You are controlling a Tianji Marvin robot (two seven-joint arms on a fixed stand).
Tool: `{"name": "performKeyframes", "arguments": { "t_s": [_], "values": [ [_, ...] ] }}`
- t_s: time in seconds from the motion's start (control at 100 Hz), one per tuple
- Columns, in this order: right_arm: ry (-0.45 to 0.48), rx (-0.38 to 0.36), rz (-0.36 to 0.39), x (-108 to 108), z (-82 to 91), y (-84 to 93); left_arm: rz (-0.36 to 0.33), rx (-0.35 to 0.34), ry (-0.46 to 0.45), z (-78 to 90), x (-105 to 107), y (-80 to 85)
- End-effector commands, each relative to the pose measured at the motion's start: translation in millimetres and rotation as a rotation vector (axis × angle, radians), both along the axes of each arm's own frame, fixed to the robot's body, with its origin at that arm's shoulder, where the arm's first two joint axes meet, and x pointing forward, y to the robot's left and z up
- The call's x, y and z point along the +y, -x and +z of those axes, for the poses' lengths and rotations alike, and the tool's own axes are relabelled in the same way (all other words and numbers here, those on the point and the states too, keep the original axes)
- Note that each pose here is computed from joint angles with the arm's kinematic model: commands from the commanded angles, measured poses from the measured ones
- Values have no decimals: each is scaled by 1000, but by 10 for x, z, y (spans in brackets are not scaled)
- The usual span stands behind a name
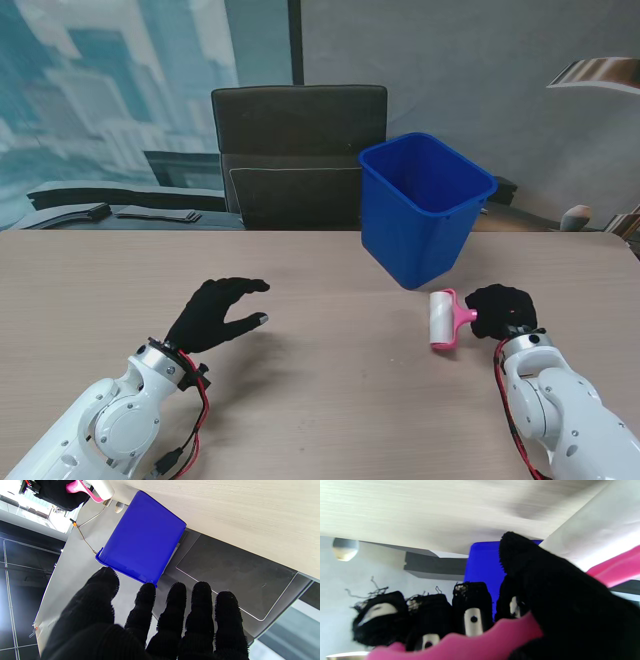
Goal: Replace a lint-roller refill
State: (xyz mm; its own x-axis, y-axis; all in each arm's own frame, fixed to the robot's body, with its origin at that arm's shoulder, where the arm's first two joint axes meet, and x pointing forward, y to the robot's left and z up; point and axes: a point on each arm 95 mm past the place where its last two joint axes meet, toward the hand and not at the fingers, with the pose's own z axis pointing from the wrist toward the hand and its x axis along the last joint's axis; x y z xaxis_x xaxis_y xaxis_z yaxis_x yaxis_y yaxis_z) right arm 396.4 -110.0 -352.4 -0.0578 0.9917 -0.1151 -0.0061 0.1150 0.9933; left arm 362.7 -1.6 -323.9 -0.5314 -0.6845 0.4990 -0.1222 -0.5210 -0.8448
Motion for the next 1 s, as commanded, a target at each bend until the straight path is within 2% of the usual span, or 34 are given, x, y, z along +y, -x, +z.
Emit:
{"name": "performKeyframes", "arguments": {
  "t_s": [0.0, 0.25, 0.49, 0.76, 0.91, 0.99],
  "values": [
    [13, 18, -27, -101, -72, -18, -7, 16, 4, -3, -36, 7],
    [52, 69, -68, -280, -284, -127, -8, 13, 9, 3, -43, 4],
    [72, 151, -42, -314, -375, -46, -10, 15, 4, -8, -42, 5],
    [101, 208, -34, -328, -341, 107, -11, 18, 4, -12, -49, -1],
    [119, 195, -31, -346, -298, 174, -4, 17, -4, -12, -47, 4],
    [114, 162, -25, -351, -227, 221, 8, 16, 1, -6, -47, 7]
  ]
}}
